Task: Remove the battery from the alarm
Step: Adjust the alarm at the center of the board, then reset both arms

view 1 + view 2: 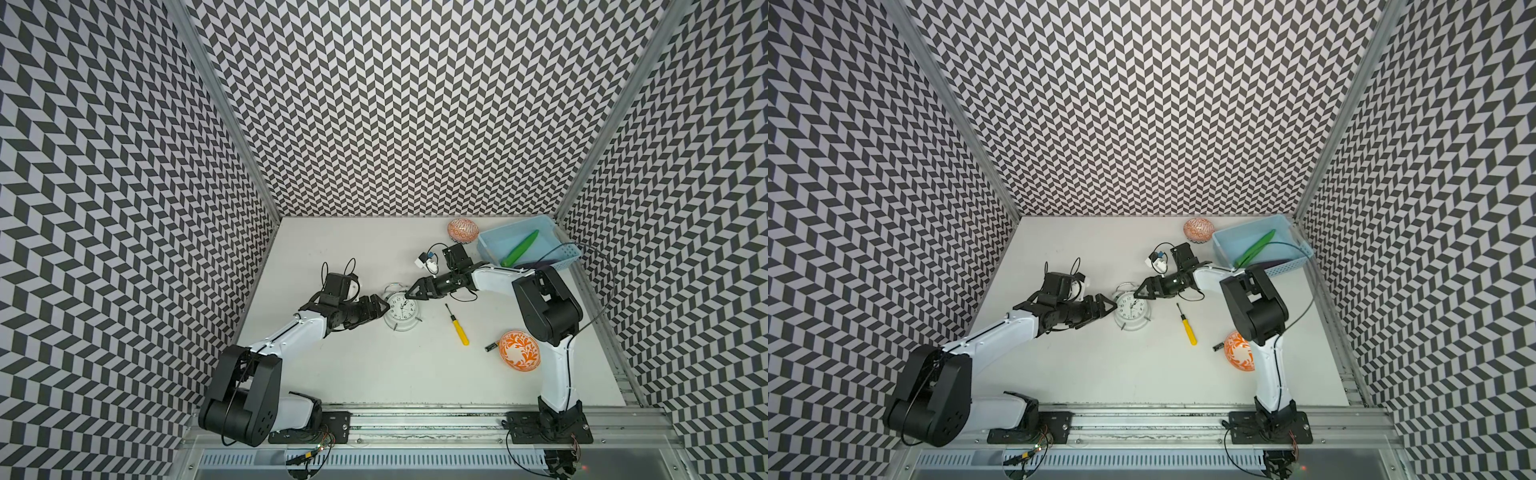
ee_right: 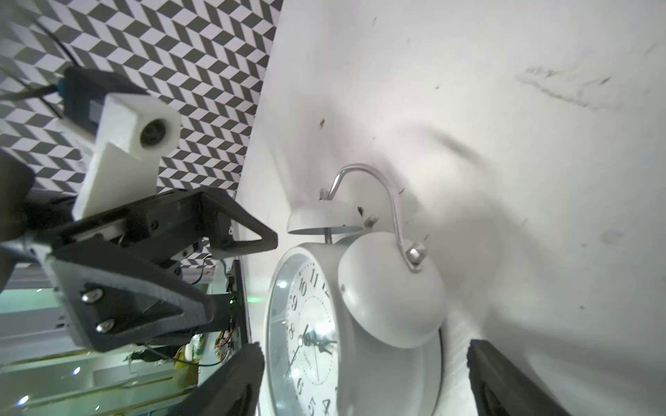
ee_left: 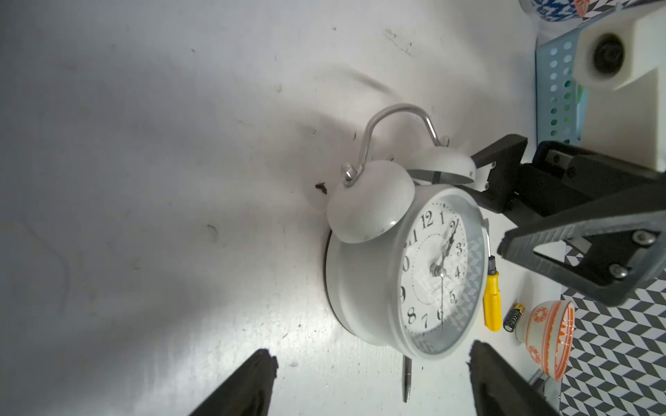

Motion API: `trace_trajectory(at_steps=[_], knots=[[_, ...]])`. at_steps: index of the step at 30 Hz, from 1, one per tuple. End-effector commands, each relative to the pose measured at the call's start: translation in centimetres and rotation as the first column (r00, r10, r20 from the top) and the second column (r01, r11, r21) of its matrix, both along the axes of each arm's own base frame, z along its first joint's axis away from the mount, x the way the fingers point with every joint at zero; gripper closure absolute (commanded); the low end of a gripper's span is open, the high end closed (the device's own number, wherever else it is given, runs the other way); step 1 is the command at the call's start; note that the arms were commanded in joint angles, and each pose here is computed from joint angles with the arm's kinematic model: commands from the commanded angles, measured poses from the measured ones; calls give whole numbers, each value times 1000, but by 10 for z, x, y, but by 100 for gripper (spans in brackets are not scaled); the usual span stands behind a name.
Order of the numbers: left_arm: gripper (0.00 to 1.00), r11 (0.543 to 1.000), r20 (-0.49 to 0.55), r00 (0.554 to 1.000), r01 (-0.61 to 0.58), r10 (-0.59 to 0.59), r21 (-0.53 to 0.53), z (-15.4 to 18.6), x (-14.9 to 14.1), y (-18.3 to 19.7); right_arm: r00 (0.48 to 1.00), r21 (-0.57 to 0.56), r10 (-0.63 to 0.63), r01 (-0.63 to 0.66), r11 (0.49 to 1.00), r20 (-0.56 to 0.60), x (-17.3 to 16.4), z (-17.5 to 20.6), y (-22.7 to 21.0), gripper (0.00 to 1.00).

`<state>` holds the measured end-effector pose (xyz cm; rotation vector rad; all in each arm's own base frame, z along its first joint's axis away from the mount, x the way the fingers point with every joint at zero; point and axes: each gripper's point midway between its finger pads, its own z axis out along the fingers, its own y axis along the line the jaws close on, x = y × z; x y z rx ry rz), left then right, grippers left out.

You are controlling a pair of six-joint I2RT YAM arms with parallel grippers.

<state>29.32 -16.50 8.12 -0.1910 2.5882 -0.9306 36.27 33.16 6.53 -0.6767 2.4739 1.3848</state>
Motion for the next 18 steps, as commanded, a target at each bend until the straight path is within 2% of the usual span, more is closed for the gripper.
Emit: trace_trajectory(at_steps=[1,3,4,5,6,8,9,11,13,16,17,18], knots=[[15,1000,89,996,-13,14,-4,22,15,0,985,-152,-101,122,981,138,17,21,-31,5],[10,997,160,986,-48,37,68,44,28,12,939,-204,-203,264,943,278,33,47,-58,3],[7,991,209,977,-73,49,110,57,34,19,892,-218,-266,360,907,365,42,62,-78,1],[4,984,263,963,-105,64,147,72,41,27,824,-216,-338,470,856,455,50,80,-101,0],[0,970,328,940,-156,88,188,89,48,38,726,-186,-414,589,787,549,56,101,-130,0],[0,935,440,889,-257,130,244,118,58,58,526,-95,-524,760,642,670,55,135,-185,0],[0,905,496,853,-328,162,269,130,62,72,406,-31,-564,829,558,719,50,152,-215,0],[0,841,585,785,-445,201,308,140,67,97,220,74,-586,897,436,780,34,173,-259,0],[0,759,636,729,-558,254,337,134,69,123,43,180,-595,933,311,803,14,180,-300,0],[0,658,680,679,-649,276,382,110,72,154,-100,250,-600,953,172,794,-10,166,-343,0],[0,617,693,658,-684,294,388,102,72,166,-123,249,-584,958,140,802,-17,158,-353,0],[0,596,708,636,-709,308,377,97,73,176,-155,261,-565,959,112,810,-24,152,-361,0]])
